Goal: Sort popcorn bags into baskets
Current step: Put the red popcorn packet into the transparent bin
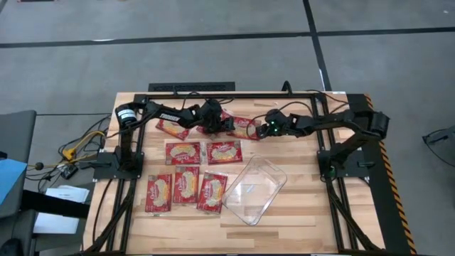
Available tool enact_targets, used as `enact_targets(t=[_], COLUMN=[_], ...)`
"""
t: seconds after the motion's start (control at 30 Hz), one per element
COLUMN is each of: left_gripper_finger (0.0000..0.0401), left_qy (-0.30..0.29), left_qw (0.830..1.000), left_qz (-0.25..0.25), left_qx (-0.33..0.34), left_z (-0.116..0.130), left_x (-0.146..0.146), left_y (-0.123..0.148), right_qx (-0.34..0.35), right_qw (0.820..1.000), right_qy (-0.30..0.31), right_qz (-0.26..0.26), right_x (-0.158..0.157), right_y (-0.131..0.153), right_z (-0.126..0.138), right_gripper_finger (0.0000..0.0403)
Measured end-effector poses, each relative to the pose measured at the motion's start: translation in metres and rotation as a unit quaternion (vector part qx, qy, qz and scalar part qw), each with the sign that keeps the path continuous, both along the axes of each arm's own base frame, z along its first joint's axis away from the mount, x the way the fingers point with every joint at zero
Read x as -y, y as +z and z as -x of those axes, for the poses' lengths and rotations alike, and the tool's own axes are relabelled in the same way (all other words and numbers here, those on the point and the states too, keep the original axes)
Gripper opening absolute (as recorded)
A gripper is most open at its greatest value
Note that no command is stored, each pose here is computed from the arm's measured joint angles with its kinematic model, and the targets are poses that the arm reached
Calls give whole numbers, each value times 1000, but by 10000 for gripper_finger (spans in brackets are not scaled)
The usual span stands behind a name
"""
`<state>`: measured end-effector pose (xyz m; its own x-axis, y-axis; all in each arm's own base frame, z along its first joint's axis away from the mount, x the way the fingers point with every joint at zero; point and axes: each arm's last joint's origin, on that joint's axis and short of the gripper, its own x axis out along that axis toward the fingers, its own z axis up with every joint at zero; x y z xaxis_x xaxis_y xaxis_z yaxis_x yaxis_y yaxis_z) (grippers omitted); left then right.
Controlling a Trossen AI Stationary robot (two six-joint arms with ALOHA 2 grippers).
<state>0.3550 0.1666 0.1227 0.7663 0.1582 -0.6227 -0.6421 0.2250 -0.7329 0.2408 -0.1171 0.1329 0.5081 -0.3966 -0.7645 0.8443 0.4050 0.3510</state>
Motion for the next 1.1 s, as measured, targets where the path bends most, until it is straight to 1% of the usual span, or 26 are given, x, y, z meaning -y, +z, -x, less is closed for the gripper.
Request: enact_targets(t=[0.13,0.23,0.4,0.57,0.63,0.7,0.77,0.8,0.97,1.03,1.1], left_gripper_finger=[170,136,107,87,68,41,15,12,12,7,6], left_qy=[7,4,3,-4,-7,-14,-25,-28,-39,-43,-43], left_qw=[1000,1000,1000,999,999,999,999,999,999,999,998], left_qz=[-8,-12,-23,-30,-29,-27,-26,-26,-17,-19,-29], left_qx=[-6,-7,-11,-14,-12,-10,-6,-2,8,15,32], left_z=[0,0,0,0,0,0,0,-1,-1,-1,-1], left_x=[0,0,0,0,0,0,1,1,2,2,2], left_y=[-1,-1,-1,-2,-2,-1,-1,0,3,10,23], right_qx=[8,10,-2,-4,-3,1,7,12,51,72,89], right_qw=[1000,1000,998,997,997,997,997,996,994,992,990], right_qy=[12,19,67,76,75,79,83,85,83,77,70], right_qz=[-14,-15,5,2,2,-4,2,8,47,65,78], right_x=[2,4,4,4,5,5,4,5,7,7,6], right_y=[-15,-20,-20,-16,-14,-10,-2,4,43,62,78], right_z=[-8,-15,-31,-39,-39,-37,-36,-34,-21,-13,-3], right_gripper_finger=[149,143,131,123,122,123,123,122,117,116,116])
